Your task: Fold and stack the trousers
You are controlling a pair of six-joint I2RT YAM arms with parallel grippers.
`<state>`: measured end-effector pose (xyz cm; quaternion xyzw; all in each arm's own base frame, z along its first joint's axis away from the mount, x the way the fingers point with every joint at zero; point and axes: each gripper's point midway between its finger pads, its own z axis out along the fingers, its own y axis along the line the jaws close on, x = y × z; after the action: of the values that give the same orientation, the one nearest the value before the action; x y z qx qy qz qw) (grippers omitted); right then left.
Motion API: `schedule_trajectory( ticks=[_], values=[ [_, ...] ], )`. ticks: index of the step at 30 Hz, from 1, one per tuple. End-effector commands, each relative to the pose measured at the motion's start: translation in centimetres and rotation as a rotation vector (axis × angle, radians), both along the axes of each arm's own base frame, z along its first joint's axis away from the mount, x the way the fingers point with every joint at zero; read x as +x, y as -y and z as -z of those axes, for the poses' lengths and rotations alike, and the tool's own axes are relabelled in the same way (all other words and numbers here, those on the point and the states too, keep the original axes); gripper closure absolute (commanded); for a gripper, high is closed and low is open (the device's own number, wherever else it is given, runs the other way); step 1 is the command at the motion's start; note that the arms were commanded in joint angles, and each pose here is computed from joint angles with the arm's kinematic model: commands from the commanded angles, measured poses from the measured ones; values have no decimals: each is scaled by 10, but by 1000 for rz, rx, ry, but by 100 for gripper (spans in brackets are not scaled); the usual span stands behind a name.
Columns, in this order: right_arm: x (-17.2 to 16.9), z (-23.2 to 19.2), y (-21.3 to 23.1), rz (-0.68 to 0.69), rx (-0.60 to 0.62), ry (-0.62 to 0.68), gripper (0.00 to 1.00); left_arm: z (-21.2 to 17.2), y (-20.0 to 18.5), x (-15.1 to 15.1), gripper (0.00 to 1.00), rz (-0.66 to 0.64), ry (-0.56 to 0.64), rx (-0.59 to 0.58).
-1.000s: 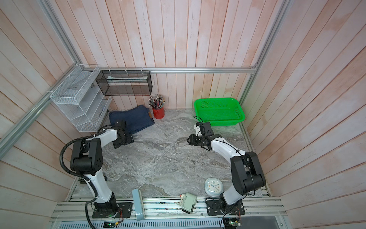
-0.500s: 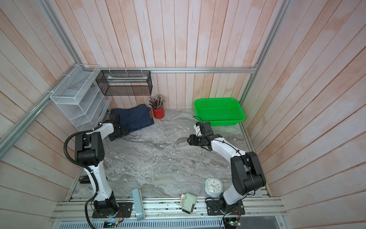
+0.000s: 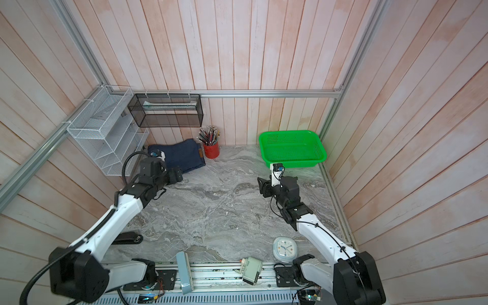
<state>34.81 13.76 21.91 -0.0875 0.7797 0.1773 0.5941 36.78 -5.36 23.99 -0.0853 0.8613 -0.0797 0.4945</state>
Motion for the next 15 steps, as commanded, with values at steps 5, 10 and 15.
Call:
schedule_trajectory(
  ticks=[5, 10, 15],
  values=[
    [-3, -34, 83, 392, -101, 281, 29, -5, -67, -70, 0, -297, 329, -5],
    [-27, -20, 140, 597, -92, 330, 25, 10, -93, -99, 0, -421, 466, 20],
    [-40, 10, 183, 693, -42, 298, 19, 33, -111, -111, 0, -520, 489, 58]
  ],
)
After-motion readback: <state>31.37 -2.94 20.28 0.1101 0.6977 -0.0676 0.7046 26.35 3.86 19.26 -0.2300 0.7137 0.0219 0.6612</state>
